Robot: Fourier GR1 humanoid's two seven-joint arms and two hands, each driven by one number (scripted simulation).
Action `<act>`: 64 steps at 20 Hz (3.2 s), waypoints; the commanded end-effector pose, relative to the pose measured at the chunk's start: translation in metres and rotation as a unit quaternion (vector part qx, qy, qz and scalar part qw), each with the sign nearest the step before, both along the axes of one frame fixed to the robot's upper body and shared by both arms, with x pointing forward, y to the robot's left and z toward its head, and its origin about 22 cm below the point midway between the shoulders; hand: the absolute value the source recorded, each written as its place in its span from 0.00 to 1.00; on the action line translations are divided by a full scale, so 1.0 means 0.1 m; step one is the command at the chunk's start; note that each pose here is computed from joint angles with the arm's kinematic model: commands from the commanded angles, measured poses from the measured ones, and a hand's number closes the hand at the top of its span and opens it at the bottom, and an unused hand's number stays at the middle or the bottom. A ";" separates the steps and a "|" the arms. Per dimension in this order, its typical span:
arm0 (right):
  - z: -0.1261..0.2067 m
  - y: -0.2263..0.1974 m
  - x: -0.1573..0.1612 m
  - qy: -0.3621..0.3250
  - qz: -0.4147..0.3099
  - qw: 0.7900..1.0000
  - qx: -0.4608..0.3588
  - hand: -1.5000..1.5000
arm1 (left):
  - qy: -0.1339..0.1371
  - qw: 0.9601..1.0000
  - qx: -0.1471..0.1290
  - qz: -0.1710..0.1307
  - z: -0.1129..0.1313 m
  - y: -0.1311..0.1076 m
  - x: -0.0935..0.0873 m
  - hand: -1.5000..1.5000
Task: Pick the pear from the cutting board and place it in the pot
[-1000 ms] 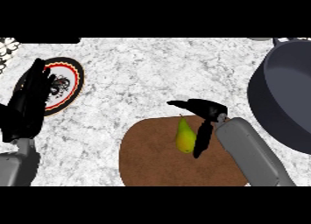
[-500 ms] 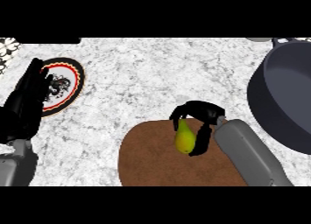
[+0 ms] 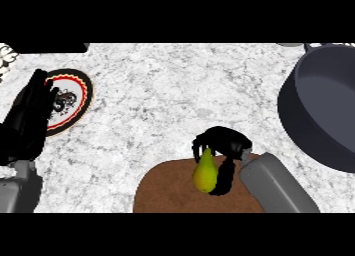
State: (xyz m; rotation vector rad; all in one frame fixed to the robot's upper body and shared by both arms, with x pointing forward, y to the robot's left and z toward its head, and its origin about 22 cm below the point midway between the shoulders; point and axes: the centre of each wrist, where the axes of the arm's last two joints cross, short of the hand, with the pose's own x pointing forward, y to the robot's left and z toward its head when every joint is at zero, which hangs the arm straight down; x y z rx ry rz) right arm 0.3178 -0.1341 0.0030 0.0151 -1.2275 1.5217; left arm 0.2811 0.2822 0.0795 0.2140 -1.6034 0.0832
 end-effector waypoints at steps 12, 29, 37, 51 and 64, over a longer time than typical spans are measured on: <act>0.89 -0.36 -1.51 -0.225 -0.203 0.950 0.076 1.00 | 0.004 1.000 -0.006 0.020 -0.01 0.06 -0.16 0.50; 1.85 -1.24 -1.68 -0.378 -0.417 0.810 0.164 1.00 | -0.007 1.000 0.001 0.000 0.10 0.09 0.00 0.50; 1.55 -2.02 -1.21 -0.339 -0.467 0.792 0.197 1.00 | -0.007 1.000 0.000 -0.005 0.07 -0.03 -0.11 0.50; 1.25 -2.68 -0.26 -0.451 -0.486 0.748 -0.021 1.00 | -0.006 1.000 -0.005 -0.018 0.20 -0.23 0.02 0.50; 0.49 -2.84 0.27 -0.281 -0.513 0.809 0.053 0.00 | -0.003 1.000 -0.005 -0.021 0.05 -0.09 0.04 0.50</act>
